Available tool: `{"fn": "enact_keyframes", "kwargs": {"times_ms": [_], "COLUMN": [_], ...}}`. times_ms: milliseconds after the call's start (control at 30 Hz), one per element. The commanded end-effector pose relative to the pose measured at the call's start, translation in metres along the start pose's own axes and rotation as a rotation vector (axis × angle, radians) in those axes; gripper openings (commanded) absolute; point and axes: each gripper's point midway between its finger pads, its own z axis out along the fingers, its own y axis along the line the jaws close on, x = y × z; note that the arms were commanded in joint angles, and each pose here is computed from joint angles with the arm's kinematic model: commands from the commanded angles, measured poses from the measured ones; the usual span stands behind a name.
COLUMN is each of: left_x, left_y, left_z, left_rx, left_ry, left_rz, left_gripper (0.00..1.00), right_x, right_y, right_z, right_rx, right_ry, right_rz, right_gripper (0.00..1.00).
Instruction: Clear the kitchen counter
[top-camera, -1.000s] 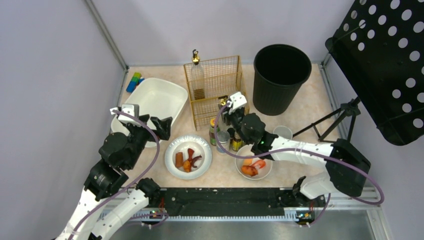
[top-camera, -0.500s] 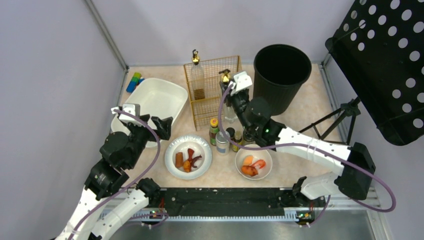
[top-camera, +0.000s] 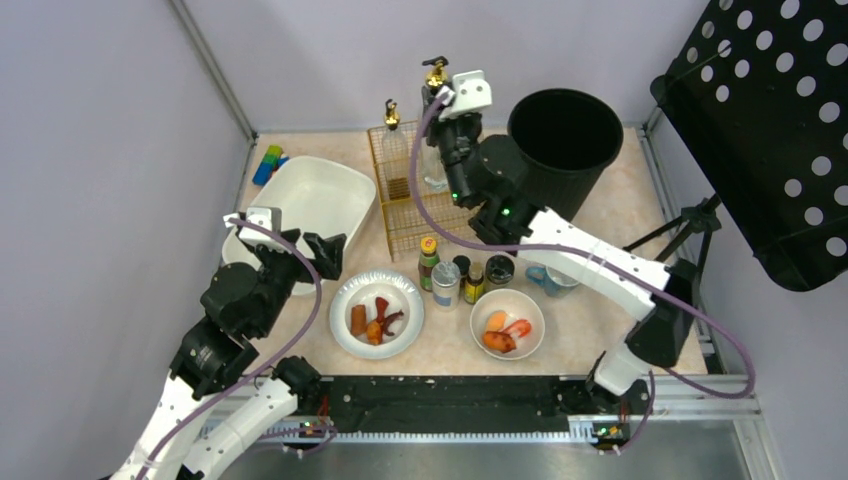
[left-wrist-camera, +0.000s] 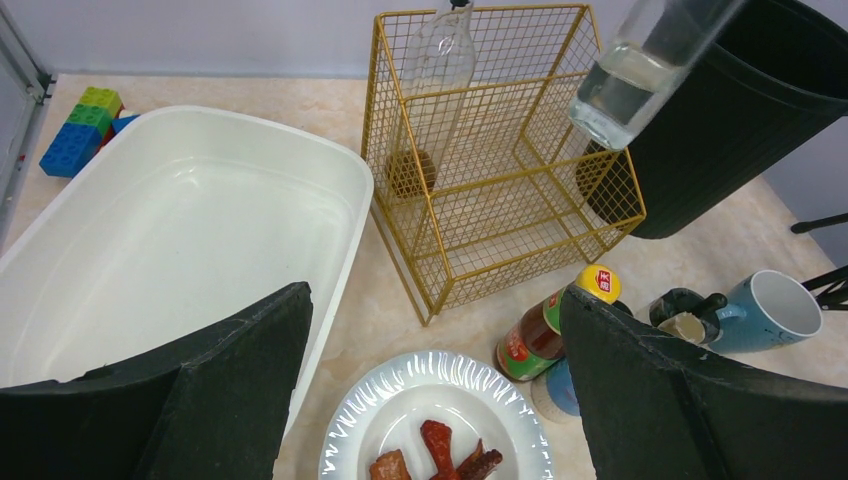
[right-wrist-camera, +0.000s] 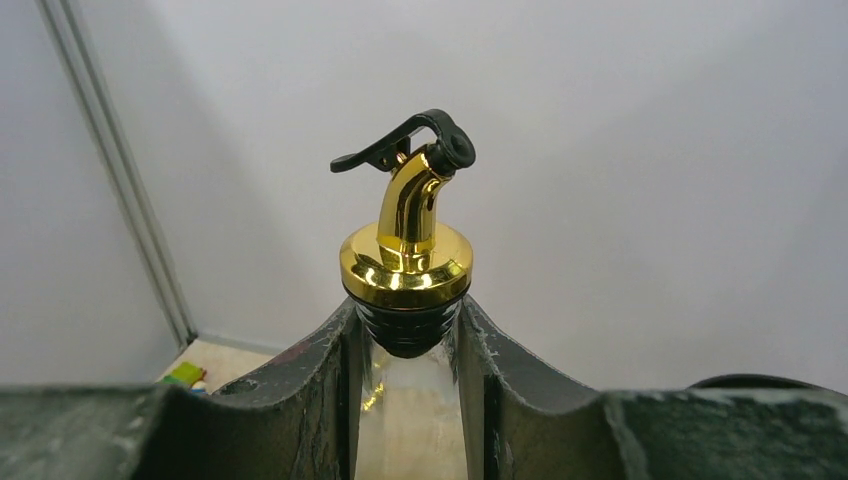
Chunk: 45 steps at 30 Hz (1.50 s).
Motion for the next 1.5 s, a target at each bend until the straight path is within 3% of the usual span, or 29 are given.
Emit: {"fn": "enact_keyframes", "kwargs": {"times_ms": [0, 233, 700, 1133, 1467], "left_x": [-0.003, -0.003, -0.004, -0.003, -0.002], "left_y": [-0.001, -0.002, -0.002, -0.002, -0.003], "left_z": [0.003, 0.002, 0.001, 0.002, 0.003], "left_rx": [0.001, 0.010, 0.011, 0.012, 0.013], "left_ry": [-0.016, -0.014, -0.017, -0.014, -0.009], "left_rz": [0.005, 0.004, 0.001, 0.002, 0.003], "left_gripper": [0.98, 0.98, 0.98, 0.98, 0.98], "right_x": [-0.044, -0.041, -0.011, 0.032, 0.085], "right_y": [-0.001, -0.002, -0.042, -0.043, -0.039], "right_z": [0.025, 0.063, 0.108, 0.123, 0.119], "right_rx": [0.083, 0.129, 0.187, 0.179, 0.174], "right_ry": [-0.136, -0.178, -0.191, -0.194, -0.106], "right_rz": [0.028, -0.018, 0.082, 0.083, 0.072], "right_gripper": [0.00, 0.00, 0.00, 0.00, 0.00]}}
